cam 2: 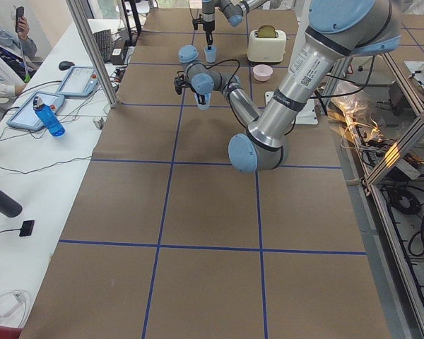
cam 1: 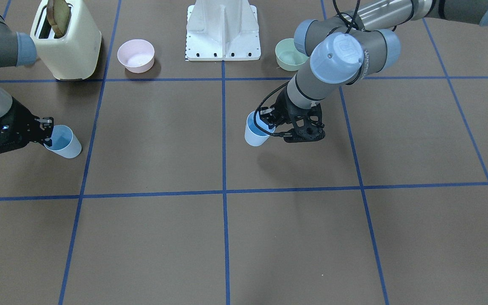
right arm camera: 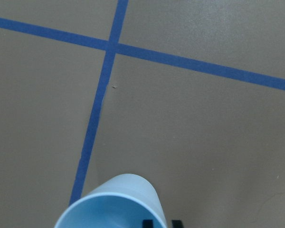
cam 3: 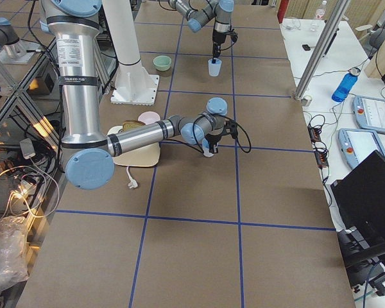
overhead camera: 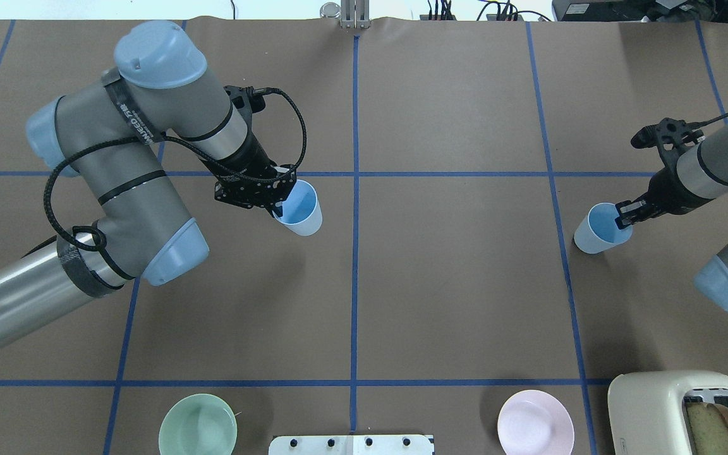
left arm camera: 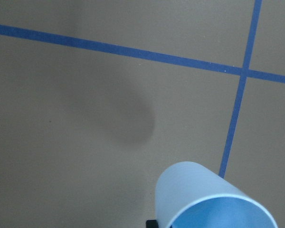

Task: Stack blue cups with both arms
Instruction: 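Carry the left gripper's cup toward table center while the right holds its cup, then set the left cup down at center and open while the right lifts its cup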

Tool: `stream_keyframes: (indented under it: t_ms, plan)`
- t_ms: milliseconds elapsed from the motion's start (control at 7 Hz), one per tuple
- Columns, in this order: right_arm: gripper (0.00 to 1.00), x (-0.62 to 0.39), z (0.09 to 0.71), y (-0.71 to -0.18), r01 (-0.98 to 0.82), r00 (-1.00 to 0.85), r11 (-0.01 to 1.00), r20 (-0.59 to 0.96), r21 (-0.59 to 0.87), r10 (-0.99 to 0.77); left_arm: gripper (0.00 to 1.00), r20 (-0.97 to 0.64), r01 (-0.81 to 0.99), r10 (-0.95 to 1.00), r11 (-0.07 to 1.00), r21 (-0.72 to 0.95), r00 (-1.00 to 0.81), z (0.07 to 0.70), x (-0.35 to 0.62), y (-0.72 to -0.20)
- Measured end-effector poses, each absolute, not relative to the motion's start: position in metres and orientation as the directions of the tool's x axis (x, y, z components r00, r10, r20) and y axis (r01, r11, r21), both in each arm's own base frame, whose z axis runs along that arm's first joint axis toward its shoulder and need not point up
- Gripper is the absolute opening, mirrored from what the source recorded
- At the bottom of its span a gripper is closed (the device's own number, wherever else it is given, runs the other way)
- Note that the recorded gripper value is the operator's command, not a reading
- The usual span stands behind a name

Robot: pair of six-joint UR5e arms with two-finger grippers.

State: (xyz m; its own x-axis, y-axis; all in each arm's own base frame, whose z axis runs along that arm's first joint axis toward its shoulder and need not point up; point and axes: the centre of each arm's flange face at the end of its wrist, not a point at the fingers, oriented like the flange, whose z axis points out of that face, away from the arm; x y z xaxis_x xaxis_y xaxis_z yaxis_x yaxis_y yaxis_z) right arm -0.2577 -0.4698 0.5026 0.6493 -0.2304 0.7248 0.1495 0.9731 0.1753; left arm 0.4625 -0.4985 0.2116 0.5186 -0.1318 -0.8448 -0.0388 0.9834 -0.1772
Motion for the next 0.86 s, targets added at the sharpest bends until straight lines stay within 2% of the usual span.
stream_keyframes:
  t_ms: [571, 857]
  plan:
    - [0.0, -0.256, 0.473, -0.476, 0.138, 0.624, 0.969, 0.741, 0.207, -0.247, 0.0, -0.831, -0.033, -0.129, 0.984, -0.174, 0.542, 0.188, 0.522, -0.482]
    - [0.0, -0.253, 0.438, -0.496, 0.12, 0.614, 0.973, 0.755, 0.196, -0.228, 0.0, -0.823, -0.025, -0.119, 0.987, -0.159, 0.555, 0.182, 0.546, -0.476]
